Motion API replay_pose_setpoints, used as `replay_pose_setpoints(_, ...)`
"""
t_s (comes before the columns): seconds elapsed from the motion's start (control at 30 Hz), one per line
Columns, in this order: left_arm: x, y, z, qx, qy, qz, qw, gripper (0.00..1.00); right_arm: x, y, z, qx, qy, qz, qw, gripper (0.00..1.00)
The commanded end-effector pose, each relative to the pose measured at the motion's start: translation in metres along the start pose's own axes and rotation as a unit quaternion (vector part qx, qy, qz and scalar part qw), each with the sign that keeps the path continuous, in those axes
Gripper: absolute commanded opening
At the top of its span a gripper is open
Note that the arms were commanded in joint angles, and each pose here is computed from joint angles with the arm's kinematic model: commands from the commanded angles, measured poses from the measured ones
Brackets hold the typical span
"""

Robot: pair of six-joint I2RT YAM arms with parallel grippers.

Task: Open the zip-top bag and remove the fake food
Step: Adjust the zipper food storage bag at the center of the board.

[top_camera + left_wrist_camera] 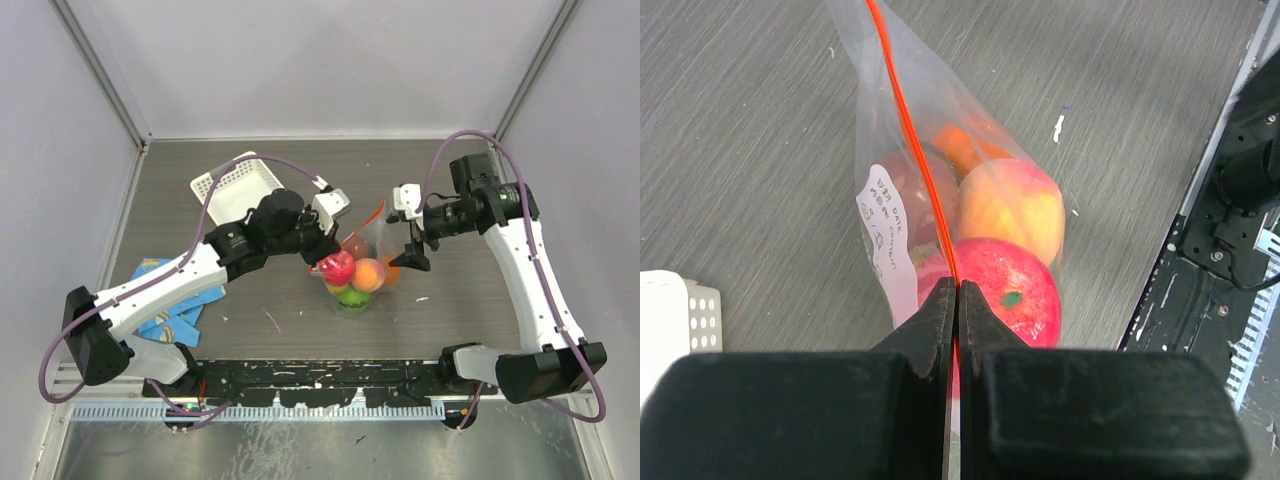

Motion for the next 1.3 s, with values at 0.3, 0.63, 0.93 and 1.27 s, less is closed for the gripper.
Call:
replay_pose_setpoints(0.3, -0.008, 0.037, -0.014, -0.105, -0.036, 0.07, 0.991, 0.0, -0.037, 0.016, 0.029, -0.087, 0.061, -0.172, 0.979, 0.79)
replay_pose_setpoints(0.63, -0.011, 0.039, -0.012, -0.113, -0.047, 0.071, 0.99, 0.0, -0.035, -0.009, 0.052, -0.06, 0.11, -0.109, 0.986, 0.47)
replay_pose_setpoints(0.93, -0.008, 0.04, -0.013, -0.125, -0.031, 0.055, 0.99, 0.0, -0.021, -0.019, 0.061, -0.05, 0.132, -0.085, 0.986, 0.23)
replay_pose_setpoints(1.27, -0.01, 0.04, -0.018, -0.152, -0.025, 0.031, 0.988, 0.0, -0.012, -0.02, 0.062, -0.053, 0.137, -0.047, 0.988, 0.01)
Point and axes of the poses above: each gripper's point midway between its finger pads, its own z axis out along the fingers, its own x axis along the line the jaws close on, y = z × x, the point moved 4 cm from there along -z, back along the fingers, and after that the axes turned 10 degrees about z, right-handed, at the moved point
